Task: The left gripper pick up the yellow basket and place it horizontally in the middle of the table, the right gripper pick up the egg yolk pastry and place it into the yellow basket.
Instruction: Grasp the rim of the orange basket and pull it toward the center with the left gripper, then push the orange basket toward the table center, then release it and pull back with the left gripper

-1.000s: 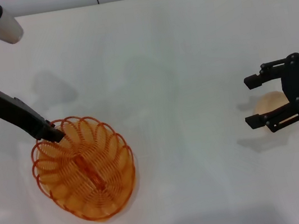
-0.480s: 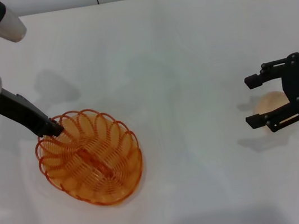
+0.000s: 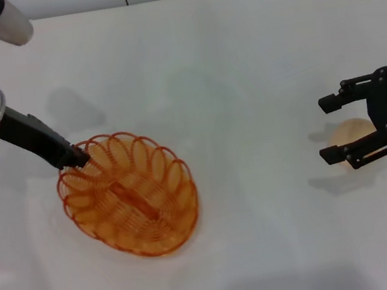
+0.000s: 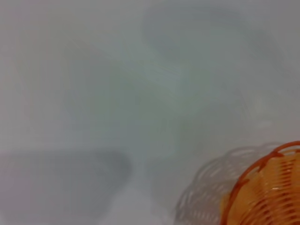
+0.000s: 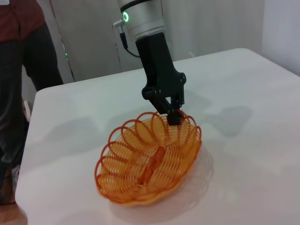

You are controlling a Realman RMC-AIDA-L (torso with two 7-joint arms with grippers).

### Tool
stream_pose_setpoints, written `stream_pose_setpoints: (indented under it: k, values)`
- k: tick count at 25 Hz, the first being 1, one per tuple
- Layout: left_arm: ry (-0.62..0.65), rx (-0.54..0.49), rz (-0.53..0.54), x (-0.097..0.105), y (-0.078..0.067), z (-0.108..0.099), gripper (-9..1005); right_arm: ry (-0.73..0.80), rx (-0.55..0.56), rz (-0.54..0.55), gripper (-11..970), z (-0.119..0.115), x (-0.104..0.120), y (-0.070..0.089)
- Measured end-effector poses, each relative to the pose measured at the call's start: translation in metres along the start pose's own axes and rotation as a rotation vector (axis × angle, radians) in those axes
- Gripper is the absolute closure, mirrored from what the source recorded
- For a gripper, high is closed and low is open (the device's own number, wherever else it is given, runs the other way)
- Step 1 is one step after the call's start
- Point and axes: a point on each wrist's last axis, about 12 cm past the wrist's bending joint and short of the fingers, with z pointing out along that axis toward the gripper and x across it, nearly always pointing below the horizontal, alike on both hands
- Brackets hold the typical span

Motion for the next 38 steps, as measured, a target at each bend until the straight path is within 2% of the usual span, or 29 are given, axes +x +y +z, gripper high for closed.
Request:
stream_pose_setpoints:
  k: [9,15,22,27,38]
  values:
    - [-0.037,0.034,-0.065,0.0,-0.008,-0.01,919,0.0,-0.001,-0.004,103,0.0,-0.002,-0.001]
    - [-0.072,-0.002,-0.181,-0.005,-0.008,-0.025,924,0.0,-0.003,-0.003,104,0.002,-0.002,0.0]
    - [-0.152,-0.004,-0.302,-0.016,-0.007,-0.032,928,-0.002,-0.004,-0.002,104,0.002,-0.002,0.0]
    - [-0.212,0.038,-0.417,-0.024,-0.01,-0.032,928,-0.001,-0.008,-0.001,104,0.002,-0.002,0.0]
    - [-0.202,0.118,-0.652,-0.028,-0.012,-0.019,928,0.0,-0.01,-0.008,104,0.002,-0.004,0.0]
